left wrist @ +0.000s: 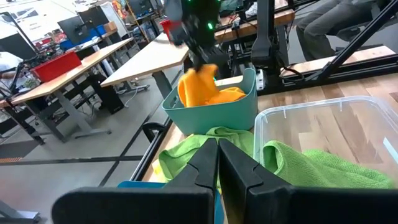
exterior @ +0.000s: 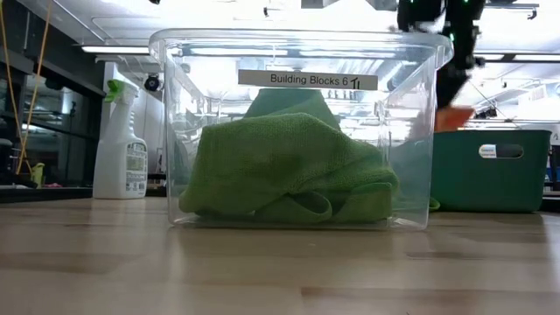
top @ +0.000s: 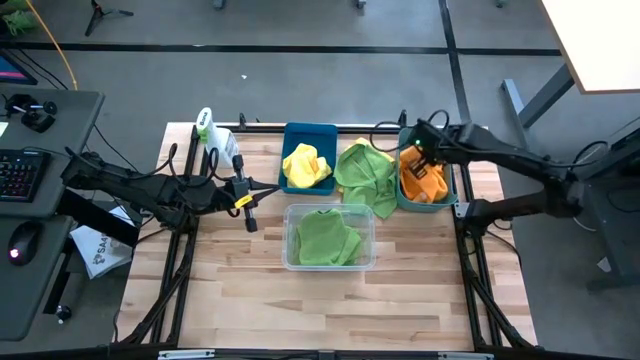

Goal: Sort microfiber towel by color & place in baskets
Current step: Put the orange towel into the green bin, then put the green towel into the transparent bin

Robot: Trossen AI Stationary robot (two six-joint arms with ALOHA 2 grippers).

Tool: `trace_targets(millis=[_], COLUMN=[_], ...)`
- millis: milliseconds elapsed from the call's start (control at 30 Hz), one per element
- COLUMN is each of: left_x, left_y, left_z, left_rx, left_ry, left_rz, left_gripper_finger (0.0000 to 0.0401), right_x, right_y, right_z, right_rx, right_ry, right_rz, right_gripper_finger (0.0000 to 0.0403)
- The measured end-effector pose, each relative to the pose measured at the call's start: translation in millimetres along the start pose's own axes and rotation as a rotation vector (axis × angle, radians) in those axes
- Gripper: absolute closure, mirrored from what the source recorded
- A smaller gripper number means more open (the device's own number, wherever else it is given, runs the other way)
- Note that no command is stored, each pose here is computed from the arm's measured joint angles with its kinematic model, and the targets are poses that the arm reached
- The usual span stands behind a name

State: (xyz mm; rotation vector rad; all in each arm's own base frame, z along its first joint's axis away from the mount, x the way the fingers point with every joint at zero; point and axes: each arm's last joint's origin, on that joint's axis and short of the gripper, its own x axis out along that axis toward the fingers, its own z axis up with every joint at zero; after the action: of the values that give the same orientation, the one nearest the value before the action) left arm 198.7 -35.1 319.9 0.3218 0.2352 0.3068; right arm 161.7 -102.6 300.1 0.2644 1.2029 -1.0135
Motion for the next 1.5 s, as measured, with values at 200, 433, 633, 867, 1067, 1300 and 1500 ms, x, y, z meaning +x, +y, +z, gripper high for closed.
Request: trace_targets(millis=[200, 433, 633, 867, 1067, 1300, 1500], left_x=[0.0, 0.0, 0.0, 0.0, 0.0, 0.0, -0.1], left_y=[0.0, 0.4, 0.4, 0.2, -0.2, -0.2, -0.5], left_z=[0.0, 1.8, 1.8, 1.0, -0.9, -0.9, -1.7], left_rx=[0.0, -0.011, -0.027, -0.023, -0.014, -0.019, -0.016], left_ry=[0.0, -0.016, -0.016, -0.009, 0.008, 0.008, 0.015], left_rz=[0.0, 0.004, 0.004, 0.002, -0.002, -0.002, -0.004], left_gripper_finger=[0.04, 0.04, 0.04, 0.04, 0.04, 0.04, 0.04], right_x=[49.4, 59.9, 31.9, 1.4, -21.7, -18.5, 31.8], right_y=[15.1, 16.0, 6.5, -0.5, -3.3, 17.9, 50.3], right_z=[-26.7, -37.6, -20.1, -11.1, 5.1, 57.1, 89.4], right_rx=[-0.037, -0.06, 0.001, 0.011, 0.018, -0.019, -0.135], right_ry=[0.154, 0.202, 0.158, 0.156, 0.059, -0.313, -0.288], right_rz=[0.143, 0.105, 0.099, 0.135, 0.27, 0.475, 0.499], right_gripper_finger=[0.0403, 0.0402, 0.0372, 0.0239, 0.0135, 0.0098, 0.0097])
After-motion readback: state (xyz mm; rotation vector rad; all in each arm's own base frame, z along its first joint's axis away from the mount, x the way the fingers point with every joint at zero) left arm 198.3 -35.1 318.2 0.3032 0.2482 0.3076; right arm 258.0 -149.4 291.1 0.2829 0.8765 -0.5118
